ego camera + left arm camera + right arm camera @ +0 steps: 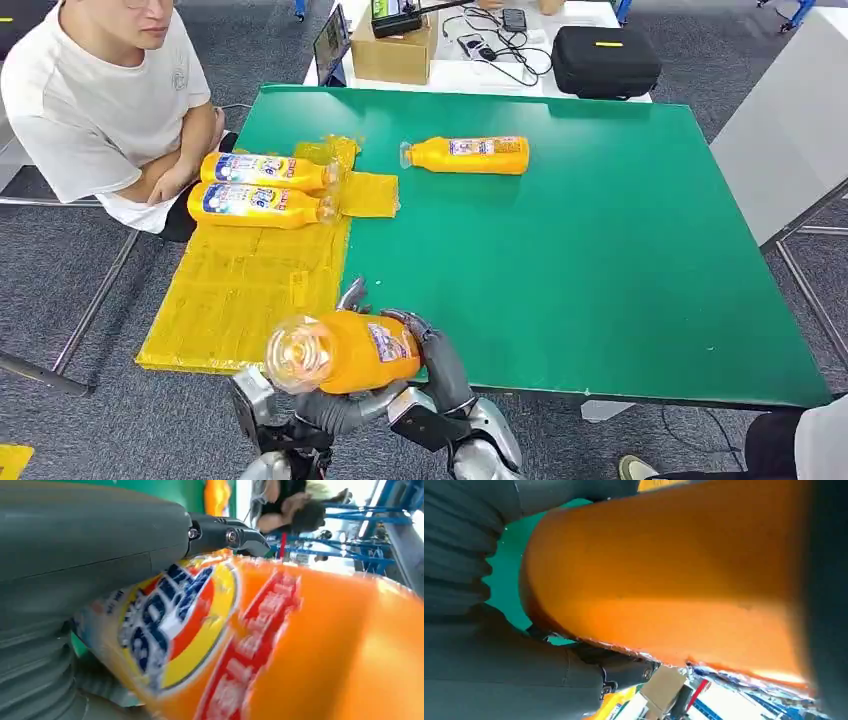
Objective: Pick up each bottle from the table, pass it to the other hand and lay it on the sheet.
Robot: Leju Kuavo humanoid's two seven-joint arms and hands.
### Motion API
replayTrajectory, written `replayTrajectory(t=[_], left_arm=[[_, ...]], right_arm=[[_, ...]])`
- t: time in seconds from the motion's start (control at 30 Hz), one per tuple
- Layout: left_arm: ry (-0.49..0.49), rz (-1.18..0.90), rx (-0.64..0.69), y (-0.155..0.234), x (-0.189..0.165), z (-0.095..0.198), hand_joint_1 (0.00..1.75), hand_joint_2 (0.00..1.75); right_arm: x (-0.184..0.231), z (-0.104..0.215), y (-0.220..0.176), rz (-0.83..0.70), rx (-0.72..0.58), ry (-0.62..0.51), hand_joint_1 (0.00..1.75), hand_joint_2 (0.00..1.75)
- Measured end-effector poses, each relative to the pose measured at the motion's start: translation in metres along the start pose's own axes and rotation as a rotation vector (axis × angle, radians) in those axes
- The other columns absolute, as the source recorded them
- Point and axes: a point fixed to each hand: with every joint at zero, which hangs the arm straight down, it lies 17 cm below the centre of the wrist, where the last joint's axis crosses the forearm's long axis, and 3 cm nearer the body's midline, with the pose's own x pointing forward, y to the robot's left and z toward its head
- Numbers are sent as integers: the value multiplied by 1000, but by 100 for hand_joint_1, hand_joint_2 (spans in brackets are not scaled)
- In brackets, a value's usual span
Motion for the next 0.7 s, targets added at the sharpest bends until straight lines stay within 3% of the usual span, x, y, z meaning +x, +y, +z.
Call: replayTrajectory(t=[0.07,0.17,0.2,0.27,0.3,0.33,0.47,0.5,0.53,0.57,0.7], left_arm=[[16,104,22,6,2,-1,0,175],[33,89,89,23,-1,-1,0,175],[36,84,102,25,-2,-2,9,175],[39,84,121,28,-2,-4,155,175],[36,82,125,30,-1,-4,155,175],[32,79,126,30,-1,-4,175,175],[20,76,134,34,2,-4,175,175],[18,83,136,34,2,-3,175,175],[15,97,141,36,3,-4,175,175],[17,119,142,36,4,-4,175,175],[19,174,144,40,6,-6,175,175]], right_arm=[[-3,1,4,25,20,16,175,175],[-11,-2,18,111,90,58,175,175],[-12,-3,20,119,103,61,175,175],[-14,-4,26,129,129,62,175,175],[-15,-5,28,136,142,59,175,175],[-14,-6,30,143,151,55,175,175],[-14,-9,35,162,180,43,175,175],[-14,-10,35,164,185,42,31,175],[-14,-10,36,161,187,43,0,175],[-14,-10,36,155,189,44,0,0],[-13,-6,44,124,209,44,0,0]])
